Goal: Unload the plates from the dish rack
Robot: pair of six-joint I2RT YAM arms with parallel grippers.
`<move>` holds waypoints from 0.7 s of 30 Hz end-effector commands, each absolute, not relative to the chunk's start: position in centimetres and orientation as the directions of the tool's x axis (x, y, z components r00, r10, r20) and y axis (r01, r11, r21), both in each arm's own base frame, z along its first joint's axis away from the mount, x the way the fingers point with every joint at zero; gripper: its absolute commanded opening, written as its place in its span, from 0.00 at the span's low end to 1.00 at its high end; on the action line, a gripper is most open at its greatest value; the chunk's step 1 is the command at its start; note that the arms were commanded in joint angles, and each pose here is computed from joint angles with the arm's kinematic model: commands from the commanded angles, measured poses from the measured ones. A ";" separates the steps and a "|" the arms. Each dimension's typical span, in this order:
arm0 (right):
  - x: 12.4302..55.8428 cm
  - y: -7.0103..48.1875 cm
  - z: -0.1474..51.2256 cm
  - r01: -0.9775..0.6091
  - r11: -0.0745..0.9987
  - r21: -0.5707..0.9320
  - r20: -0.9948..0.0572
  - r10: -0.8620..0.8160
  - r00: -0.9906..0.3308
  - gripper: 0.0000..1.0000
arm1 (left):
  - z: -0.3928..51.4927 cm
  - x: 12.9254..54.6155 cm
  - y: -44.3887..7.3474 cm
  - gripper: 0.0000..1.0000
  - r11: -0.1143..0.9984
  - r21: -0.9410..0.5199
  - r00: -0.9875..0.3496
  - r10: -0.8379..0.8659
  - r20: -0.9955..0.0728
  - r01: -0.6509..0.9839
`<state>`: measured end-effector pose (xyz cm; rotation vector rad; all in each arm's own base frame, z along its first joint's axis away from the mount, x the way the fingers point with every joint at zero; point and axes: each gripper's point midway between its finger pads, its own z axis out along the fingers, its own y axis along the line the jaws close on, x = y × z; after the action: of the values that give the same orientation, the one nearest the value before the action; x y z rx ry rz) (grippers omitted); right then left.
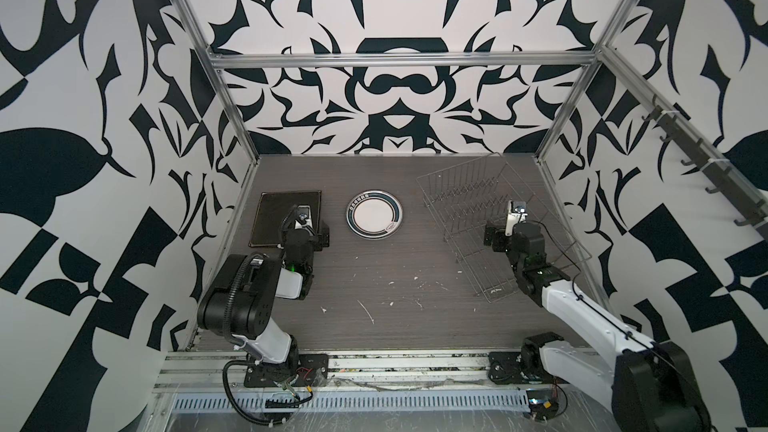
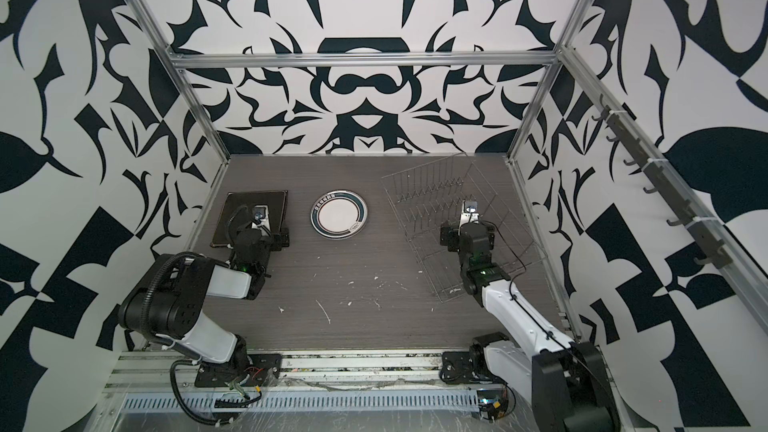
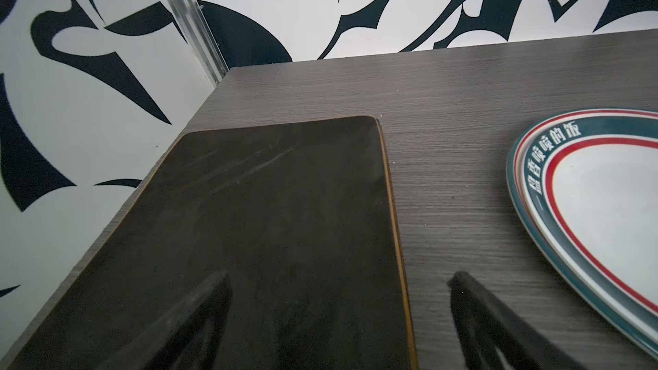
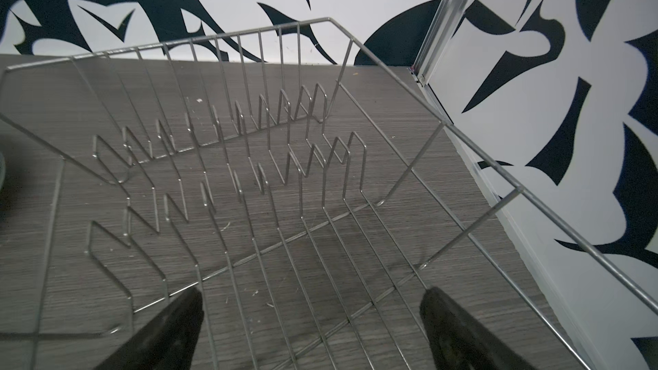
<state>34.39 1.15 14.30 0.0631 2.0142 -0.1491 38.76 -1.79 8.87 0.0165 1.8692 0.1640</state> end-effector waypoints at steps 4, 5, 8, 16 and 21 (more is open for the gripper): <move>36.5 0.0 14.7 0.109 0.987 -0.118 -0.914 -0.065 -0.401 0.99 | 9.4 38.9 -1.6 0.99 0.990 0.109 -0.287 0.080 -0.954 -0.085; 36.5 -0.3 14.1 0.117 0.986 -0.118 -0.911 -0.061 -0.408 0.99 | 9.4 38.9 -1.6 0.99 0.990 0.109 -0.288 0.080 -0.954 -0.085; 36.4 -0.7 13.0 0.132 0.988 -0.075 -0.923 -0.018 -0.384 0.99 | 9.4 38.9 -1.6 0.99 0.990 0.109 -0.287 0.080 -0.954 -0.086; 37.0 -0.4 10.7 0.099 0.989 -0.106 -0.927 -0.063 -0.370 1.00 | 9.4 38.9 -1.6 1.00 0.990 0.109 -0.288 0.080 -0.954 -0.085; 37.3 0.1 10.7 0.076 0.993 -0.088 -0.930 -0.054 -0.363 1.00 | 9.4 38.9 -1.6 0.99 0.990 0.110 -0.288 0.081 -0.954 -0.086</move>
<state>36.05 -0.46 8.28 0.0252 2.0353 -0.1749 38.70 -1.78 8.70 0.0151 1.8766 0.1631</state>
